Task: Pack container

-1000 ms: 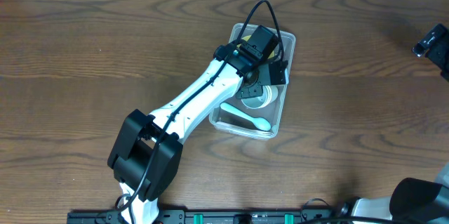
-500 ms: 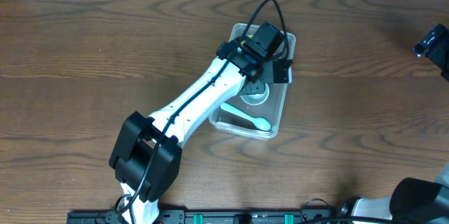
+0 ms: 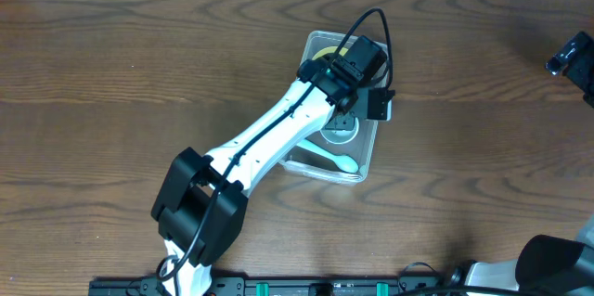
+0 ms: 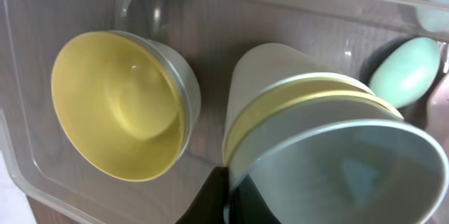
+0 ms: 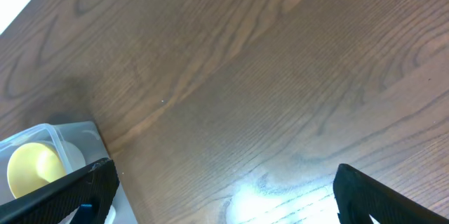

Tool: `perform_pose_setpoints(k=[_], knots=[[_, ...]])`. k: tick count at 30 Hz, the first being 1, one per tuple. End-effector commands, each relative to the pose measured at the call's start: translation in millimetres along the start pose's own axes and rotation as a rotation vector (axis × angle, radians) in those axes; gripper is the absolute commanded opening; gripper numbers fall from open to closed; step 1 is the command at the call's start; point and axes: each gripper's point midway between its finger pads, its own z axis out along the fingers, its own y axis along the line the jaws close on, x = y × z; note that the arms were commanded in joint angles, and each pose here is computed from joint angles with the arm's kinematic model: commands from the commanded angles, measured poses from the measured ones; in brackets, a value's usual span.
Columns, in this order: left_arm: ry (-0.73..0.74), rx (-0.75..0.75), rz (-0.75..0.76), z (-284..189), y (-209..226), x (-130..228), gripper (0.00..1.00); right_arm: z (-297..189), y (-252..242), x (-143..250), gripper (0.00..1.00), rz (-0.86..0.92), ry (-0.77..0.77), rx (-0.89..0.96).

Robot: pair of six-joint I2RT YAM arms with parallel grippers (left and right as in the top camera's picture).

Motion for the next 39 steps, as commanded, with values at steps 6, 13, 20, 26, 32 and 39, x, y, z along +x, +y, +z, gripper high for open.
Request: perform_pose_setpoints(k=[6, 13, 20, 26, 32, 39], knots=[[0.000, 0.005, -0.021, 14, 3, -2, 0.36, -4, -1, 0, 0.99, -0.009, -0.009, -0.001], [-0.024, 0.013, -0.033, 14, 3, -6, 0.82, -4, -1, 0, 0.99, -0.009, -0.009, -0.001], [-0.043, -0.061, -0.106, 6, 20, -10, 0.98, -4, -1, 0, 0.99, -0.009, -0.009, -0.001], [-0.075, -0.103, -0.133, -8, 33, -16, 0.98, -4, -1, 0, 0.99, -0.009, -0.009, -0.001], [-0.076, -0.111, -0.176, -9, 39, -11, 0.98, -3, -1, 0, 0.99, -0.009, -0.008, 0.000], [-0.100, -0.143, -0.184, -20, 51, -15, 0.98, -4, -1, 0, 0.99, -0.009, -0.009, -0.001]])
